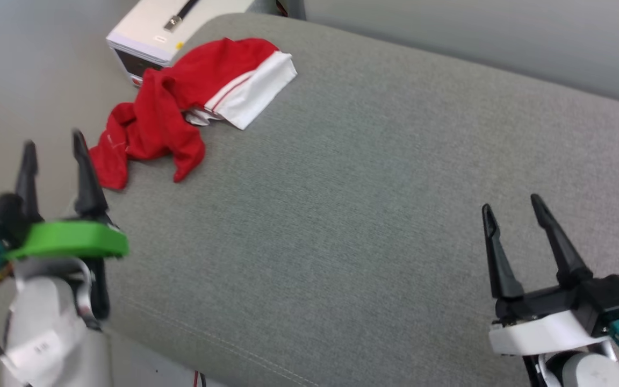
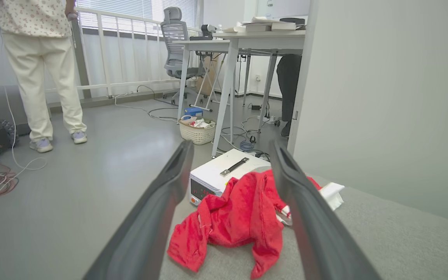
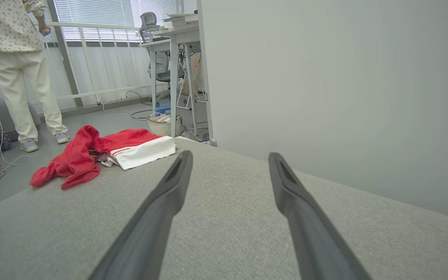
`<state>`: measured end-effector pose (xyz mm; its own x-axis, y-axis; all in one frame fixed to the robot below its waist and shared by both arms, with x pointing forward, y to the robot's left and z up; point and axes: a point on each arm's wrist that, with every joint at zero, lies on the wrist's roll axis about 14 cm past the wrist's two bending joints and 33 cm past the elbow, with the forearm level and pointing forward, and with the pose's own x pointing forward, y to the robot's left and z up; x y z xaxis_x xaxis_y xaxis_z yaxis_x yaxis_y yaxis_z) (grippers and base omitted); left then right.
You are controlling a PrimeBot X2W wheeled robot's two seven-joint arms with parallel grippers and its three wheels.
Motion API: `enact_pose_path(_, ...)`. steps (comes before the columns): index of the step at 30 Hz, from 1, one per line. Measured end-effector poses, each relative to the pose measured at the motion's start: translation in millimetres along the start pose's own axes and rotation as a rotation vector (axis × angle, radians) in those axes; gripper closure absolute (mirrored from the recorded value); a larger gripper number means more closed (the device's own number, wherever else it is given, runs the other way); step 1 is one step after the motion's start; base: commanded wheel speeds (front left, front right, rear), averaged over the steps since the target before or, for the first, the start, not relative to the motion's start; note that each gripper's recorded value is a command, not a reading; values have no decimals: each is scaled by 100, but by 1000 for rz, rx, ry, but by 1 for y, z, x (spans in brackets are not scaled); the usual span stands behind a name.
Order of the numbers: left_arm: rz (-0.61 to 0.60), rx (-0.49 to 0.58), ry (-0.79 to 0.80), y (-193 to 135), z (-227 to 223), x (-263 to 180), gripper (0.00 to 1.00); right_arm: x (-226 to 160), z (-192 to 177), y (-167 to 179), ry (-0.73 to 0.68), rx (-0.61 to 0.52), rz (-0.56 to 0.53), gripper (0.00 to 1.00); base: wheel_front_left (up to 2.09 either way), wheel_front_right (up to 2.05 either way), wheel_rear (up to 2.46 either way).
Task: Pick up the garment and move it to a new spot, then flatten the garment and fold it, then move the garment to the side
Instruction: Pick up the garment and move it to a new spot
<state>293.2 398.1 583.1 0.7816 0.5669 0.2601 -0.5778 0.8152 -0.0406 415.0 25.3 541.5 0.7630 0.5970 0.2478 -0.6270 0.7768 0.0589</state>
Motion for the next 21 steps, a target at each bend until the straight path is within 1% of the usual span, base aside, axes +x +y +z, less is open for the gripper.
enact_pose_path(7,-51,40,-52,-8,14,76,0,2,-11,-33,4,-22,-54,0,0,0,0)
enact_pose_path(10,-83,57,-31,-18,7,105,0,6,-15,-46,-6,-27,-72,0,0,0,0)
enact_pose_path(12,-127,61,27,-32,-7,122,0,9,-18,-53,-12,-31,-81,0,0,0,0)
enact_pose_path(13,-144,55,65,-39,-15,131,0,10,-21,-57,-11,-36,-84,0,0,0,0)
enact_pose_path(15,-183,43,197,-55,-40,145,0,10,-29,-65,-1,-44,-91,0,0,0,0)
enact_pose_path(17,-192,14,293,-62,-57,156,0,9,-36,-71,11,-47,-97,0,0,0,0)
enact_pose_path(21,-206,-53,627,-75,-113,156,0,8,-51,-85,30,-59,-116,0,0,0,0)
